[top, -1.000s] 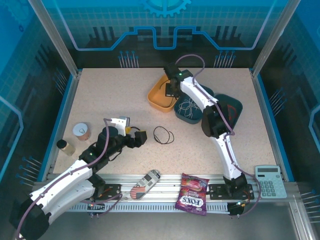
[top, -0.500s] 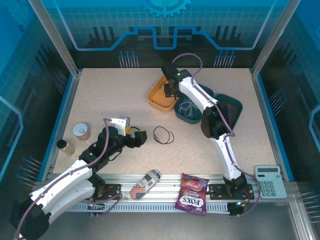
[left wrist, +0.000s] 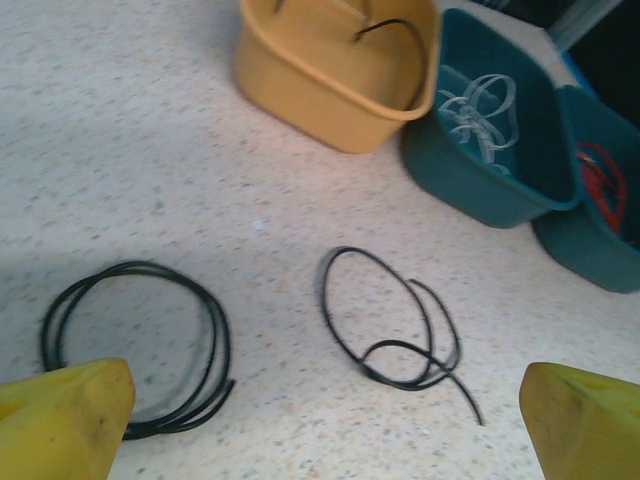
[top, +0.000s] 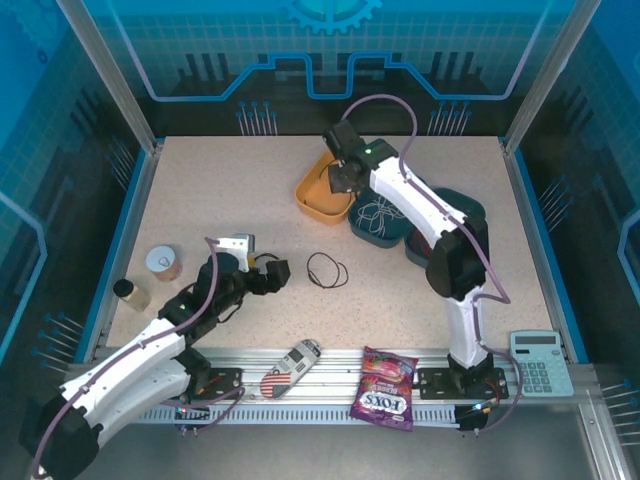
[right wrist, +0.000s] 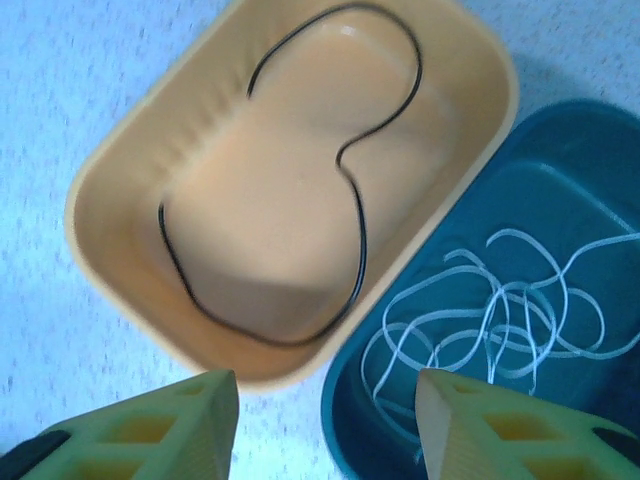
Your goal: Untangle the cables
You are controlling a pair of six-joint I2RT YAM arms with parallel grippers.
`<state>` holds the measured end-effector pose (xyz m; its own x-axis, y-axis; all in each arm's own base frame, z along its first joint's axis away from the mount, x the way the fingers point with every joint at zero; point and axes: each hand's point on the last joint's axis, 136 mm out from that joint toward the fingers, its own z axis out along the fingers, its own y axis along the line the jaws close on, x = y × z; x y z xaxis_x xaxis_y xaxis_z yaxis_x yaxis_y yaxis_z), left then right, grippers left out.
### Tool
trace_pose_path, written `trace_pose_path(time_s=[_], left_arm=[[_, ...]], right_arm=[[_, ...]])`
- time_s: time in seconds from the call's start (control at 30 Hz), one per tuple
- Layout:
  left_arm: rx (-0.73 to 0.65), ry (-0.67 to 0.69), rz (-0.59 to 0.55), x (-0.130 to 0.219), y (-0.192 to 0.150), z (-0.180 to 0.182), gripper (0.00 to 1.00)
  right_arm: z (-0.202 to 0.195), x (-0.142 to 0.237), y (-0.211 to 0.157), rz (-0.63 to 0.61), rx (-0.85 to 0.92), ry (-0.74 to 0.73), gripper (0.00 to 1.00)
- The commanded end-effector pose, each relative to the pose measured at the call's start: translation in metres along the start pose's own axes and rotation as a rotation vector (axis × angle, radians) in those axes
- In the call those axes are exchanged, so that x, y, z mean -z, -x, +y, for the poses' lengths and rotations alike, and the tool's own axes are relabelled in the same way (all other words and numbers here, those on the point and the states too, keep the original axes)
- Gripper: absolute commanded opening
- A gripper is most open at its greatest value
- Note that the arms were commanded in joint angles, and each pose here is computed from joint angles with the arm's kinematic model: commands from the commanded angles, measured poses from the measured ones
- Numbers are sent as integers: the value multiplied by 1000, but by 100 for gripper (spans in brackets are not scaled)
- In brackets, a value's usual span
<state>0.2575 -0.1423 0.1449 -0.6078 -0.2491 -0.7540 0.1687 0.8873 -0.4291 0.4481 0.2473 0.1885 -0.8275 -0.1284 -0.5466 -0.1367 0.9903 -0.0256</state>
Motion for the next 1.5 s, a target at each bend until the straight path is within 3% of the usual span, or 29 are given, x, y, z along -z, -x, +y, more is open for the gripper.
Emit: trace_pose_path(time_s=[0.0,0.23,0.43,0.67,0.93,1.33,1.47], left_arm=[[50,158,7,4,6,22,99],[146,216,63,-4,4,35,99],[194,197,111,-18,1,34,99],[213,48,141,-31,3,5,99],[285,-66,201,-47,-7,-18,99],[322,26,209,-48,-19,3,99],[324,53,201,-46,-19,8,99]], right_arm=[[17,21,-18,-29,55,62,53],[35,43,-76,-23,70,161,63],[25,28,-131,92,-7,123,63],[28,-1,-177,246,-27,65,65],[32,-30,-197,323,-12,19,49],[53,-48,-199,351,38,63,40],[57,-50,-197,349,60,76,32]])
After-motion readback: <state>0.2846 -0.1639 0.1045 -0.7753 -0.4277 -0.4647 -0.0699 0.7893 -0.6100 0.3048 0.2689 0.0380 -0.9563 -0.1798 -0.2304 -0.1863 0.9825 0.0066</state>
